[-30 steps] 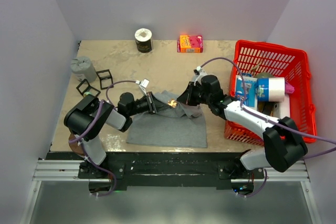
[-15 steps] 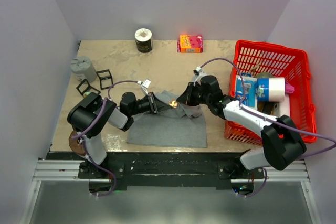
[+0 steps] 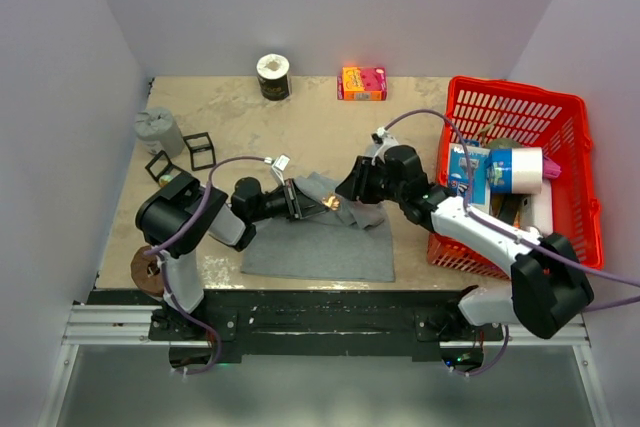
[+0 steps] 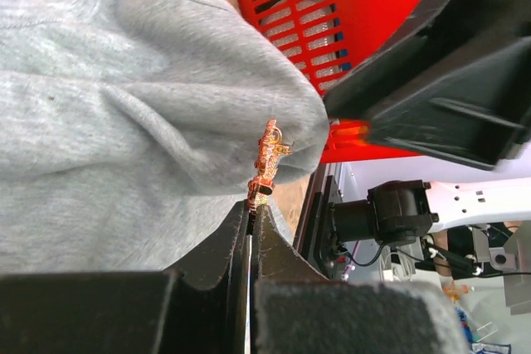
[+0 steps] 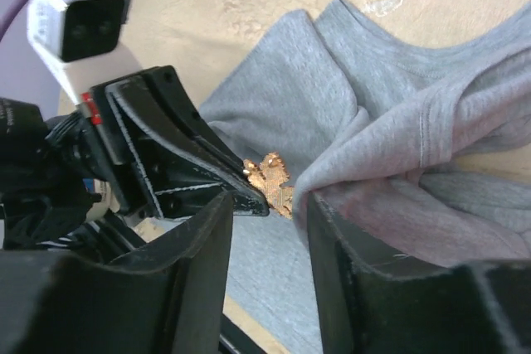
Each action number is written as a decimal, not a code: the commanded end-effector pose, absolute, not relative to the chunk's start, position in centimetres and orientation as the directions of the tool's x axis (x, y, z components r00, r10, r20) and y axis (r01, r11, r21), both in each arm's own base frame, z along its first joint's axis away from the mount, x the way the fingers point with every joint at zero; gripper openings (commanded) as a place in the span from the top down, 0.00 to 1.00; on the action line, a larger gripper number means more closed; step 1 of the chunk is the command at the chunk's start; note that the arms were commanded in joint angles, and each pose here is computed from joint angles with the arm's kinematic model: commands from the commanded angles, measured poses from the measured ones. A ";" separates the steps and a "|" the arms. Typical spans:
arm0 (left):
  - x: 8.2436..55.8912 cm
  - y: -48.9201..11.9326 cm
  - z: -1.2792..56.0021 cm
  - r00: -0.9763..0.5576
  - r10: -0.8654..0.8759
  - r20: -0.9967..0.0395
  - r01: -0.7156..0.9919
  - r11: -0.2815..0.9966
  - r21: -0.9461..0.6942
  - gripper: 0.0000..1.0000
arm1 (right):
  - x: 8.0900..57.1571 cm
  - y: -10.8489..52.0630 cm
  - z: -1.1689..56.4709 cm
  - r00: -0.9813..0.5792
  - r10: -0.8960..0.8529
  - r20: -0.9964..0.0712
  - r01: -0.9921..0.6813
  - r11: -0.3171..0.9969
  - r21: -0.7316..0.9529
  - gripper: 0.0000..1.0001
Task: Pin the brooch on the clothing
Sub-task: Cross the brooch over the flattened clothing.
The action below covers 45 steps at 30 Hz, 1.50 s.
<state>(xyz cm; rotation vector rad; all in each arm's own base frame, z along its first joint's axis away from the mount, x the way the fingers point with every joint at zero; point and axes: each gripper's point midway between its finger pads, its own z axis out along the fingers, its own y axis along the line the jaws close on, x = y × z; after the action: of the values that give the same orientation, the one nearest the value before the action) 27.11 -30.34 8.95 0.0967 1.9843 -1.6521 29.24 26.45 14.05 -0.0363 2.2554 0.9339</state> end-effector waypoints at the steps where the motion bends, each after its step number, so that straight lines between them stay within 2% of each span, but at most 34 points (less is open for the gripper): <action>1: 27.9 -30.8 13.4 -0.739 -0.339 -0.583 0.573 0.139 -0.808 1.00 | 29.9 25.4 17.0 -0.690 0.264 -0.674 -0.280 0.761 0.585 0.49; 3: 27.9 -30.9 13.3 -0.739 -0.337 -0.583 0.573 0.140 -0.807 1.00 | 29.9 24.7 16.9 -0.677 0.280 -0.681 -0.260 0.775 0.576 0.40; 6: 27.9 -31.0 13.6 -0.735 -0.333 -0.591 0.583 0.134 -0.801 1.00 | 29.5 23.7 15.7 -0.682 0.266 -0.682 -0.231 0.806 0.545 0.37; 16: 27.9 -31.1 13.4 -0.739 -0.328 -0.589 0.581 0.133 -0.803 1.00 | 28.2 24.0 12.8 -0.704 0.176 -0.688 -0.275 0.826 0.492 0.37; 20: 28.0 -31.1 13.5 -0.738 -0.329 -0.590 0.583 0.130 -0.802 1.00 | 28.2 24.5 12.1 -0.700 0.153 -0.697 -0.296 0.827 0.478 0.41; 23: 28.0 -31.1 13.5 -0.740 -0.328 -0.588 0.581 0.128 -0.803 1.00 | 28.2 25.1 11.7 -0.703 0.136 -0.698 -0.316 0.819 0.478 0.46; 27: 28.0 -31.2 13.2 -0.744 -0.326 -0.584 0.576 0.131 -0.807 1.00 | 28.2 25.7 11.3 -0.704 0.120 -0.700 -0.333 0.815 0.474 0.62; 28: 28.1 -31.2 13.2 -0.743 -0.327 -0.584 0.576 0.132 -0.807 1.00 | 28.1 25.9 11.2 -0.701 0.113 -0.704 -0.342 0.813 0.471 0.72; 31: 28.2 -31.3 13.2 -0.748 -0.326 -0.578 0.569 0.133 -0.812 1.00 | 28.0 26.4 11.3 -0.696 0.097 -0.711 -0.362 0.808 0.465 0.90; 34: 28.3 -31.3 13.0 -0.753 -0.322 -0.574 0.562 0.139 -0.815 1.00 | 27.7 27.0 11.3 -0.694 0.073 -0.716 -0.391 0.797 0.461 1.00; 45: 28.3 -31.8 13.0 -0.762 -0.279 -0.585 0.571 0.137 -0.809 1.00 | 26.6 29.4 10.9 -0.691 -0.039 -0.722 -0.486 0.764 0.424 1.00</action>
<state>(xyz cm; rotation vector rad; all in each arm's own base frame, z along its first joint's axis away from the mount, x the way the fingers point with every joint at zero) 27.55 -30.85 8.77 0.1151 1.9951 -1.6731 26.87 27.27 9.19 -0.2909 2.2824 0.7346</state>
